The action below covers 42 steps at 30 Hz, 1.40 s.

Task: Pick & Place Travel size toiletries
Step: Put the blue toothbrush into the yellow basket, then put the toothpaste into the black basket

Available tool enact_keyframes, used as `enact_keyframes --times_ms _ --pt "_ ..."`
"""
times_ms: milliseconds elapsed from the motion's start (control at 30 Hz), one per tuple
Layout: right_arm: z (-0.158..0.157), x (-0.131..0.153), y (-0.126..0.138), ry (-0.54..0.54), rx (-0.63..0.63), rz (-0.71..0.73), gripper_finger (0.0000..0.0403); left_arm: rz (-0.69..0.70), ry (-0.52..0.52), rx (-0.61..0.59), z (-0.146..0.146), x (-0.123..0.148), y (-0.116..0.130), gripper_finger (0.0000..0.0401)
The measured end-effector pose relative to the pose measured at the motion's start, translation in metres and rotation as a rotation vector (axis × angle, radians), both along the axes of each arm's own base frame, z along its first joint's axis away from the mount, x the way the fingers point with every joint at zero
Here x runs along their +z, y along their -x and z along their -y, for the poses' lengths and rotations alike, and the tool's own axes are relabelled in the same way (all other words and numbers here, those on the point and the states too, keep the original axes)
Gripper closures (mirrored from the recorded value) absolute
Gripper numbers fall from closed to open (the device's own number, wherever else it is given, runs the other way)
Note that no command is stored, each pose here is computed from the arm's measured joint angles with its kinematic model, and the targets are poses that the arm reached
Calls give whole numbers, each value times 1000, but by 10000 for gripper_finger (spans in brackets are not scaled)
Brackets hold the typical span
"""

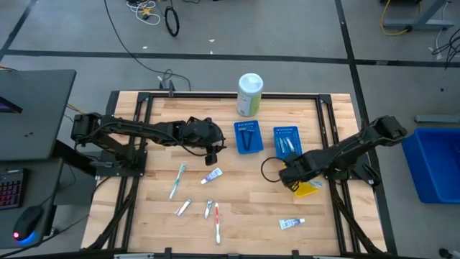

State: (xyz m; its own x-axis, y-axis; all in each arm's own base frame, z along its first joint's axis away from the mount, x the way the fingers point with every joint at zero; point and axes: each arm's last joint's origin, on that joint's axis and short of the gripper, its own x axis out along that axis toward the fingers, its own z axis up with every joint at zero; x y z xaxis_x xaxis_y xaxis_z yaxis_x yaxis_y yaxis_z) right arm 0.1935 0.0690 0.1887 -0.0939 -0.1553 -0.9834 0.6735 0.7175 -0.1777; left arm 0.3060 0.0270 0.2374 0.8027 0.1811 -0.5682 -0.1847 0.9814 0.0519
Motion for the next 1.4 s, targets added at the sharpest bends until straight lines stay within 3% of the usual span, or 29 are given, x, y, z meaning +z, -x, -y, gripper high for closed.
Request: enact_keyframes --times_ms 333,500,833,1033,1300,1400 --pt "13 3 -8 -24 51 4 307 1 5 4 0 0 0 237" --pt "16 20 -18 -186 177 -1 306 2 5 4 0 0 0 237" --pt "22 33 -30 -180 140 86 305 0 -2 -1 0 0 0 237" --pt "26 57 -50 -34 202 263 306 0 -4 -2 0 0 0 237" --pt "31 75 -95 435 620 626 305 5 38 11 1 0 0 237" --pt "40 77 -106 501 679 722 306 -26 93 -11 6 -3 2 237"
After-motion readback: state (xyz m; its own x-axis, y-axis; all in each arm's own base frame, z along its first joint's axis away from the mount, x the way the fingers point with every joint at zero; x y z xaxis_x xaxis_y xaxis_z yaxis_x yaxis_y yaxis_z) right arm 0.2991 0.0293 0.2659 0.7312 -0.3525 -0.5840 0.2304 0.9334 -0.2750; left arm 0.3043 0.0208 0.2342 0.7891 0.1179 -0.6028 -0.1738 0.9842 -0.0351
